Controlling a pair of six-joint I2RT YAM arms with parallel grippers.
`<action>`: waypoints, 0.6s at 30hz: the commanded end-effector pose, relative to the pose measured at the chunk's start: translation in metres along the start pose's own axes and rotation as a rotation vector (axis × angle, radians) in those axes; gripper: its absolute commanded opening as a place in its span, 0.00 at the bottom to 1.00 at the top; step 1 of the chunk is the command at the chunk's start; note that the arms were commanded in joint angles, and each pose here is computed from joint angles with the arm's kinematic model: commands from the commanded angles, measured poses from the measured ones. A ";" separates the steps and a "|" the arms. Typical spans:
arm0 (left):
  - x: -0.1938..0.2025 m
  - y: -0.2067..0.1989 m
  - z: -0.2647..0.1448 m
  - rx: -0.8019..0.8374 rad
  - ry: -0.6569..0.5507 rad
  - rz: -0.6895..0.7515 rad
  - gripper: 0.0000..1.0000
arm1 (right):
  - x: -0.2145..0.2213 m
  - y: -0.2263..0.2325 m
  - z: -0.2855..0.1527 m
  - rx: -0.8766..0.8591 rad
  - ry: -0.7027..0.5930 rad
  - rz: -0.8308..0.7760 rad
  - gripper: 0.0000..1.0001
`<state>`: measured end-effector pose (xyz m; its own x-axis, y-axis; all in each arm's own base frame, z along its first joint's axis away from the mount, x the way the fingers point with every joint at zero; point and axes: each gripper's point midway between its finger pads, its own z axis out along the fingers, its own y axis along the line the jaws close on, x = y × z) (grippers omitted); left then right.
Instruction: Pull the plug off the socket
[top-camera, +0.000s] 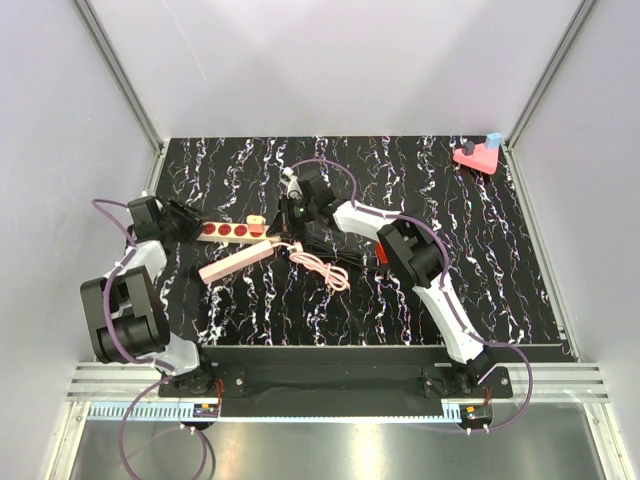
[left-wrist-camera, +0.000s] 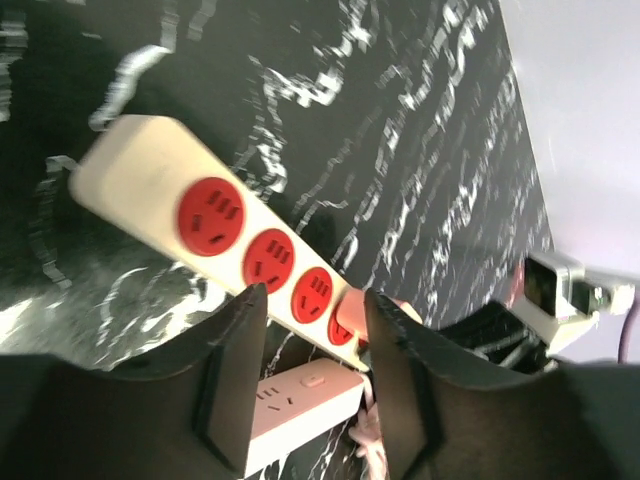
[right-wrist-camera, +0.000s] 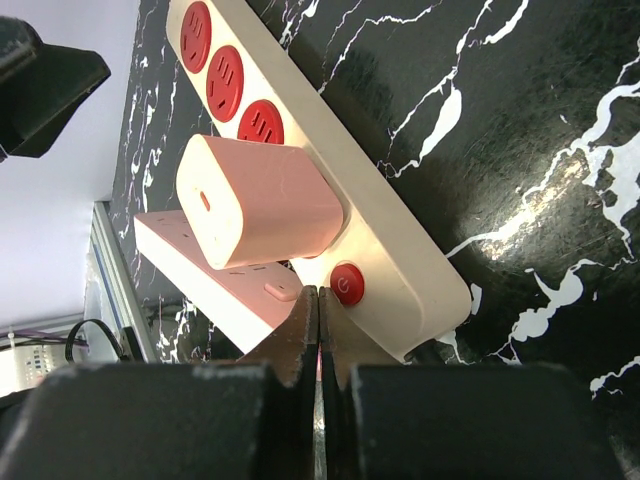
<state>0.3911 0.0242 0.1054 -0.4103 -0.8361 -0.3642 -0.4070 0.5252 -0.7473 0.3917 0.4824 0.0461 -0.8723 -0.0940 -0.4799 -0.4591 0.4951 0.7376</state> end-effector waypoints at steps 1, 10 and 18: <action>0.000 -0.041 0.005 0.194 0.049 0.120 0.43 | 0.034 -0.037 -0.001 0.141 0.072 0.051 0.02; 0.012 -0.043 0.037 0.269 0.133 0.145 0.31 | 0.032 -0.031 -0.005 0.135 0.077 0.049 0.06; 0.030 -0.011 0.056 0.082 0.242 0.215 0.24 | 0.032 -0.031 -0.006 0.149 0.083 0.045 0.08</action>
<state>0.4269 -0.0175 0.0718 -0.6378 -0.6938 -0.3346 -0.2468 0.5956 -0.7644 0.3897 0.4796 0.0461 -0.8795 -0.0918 -0.4670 -0.4447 0.5080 0.7377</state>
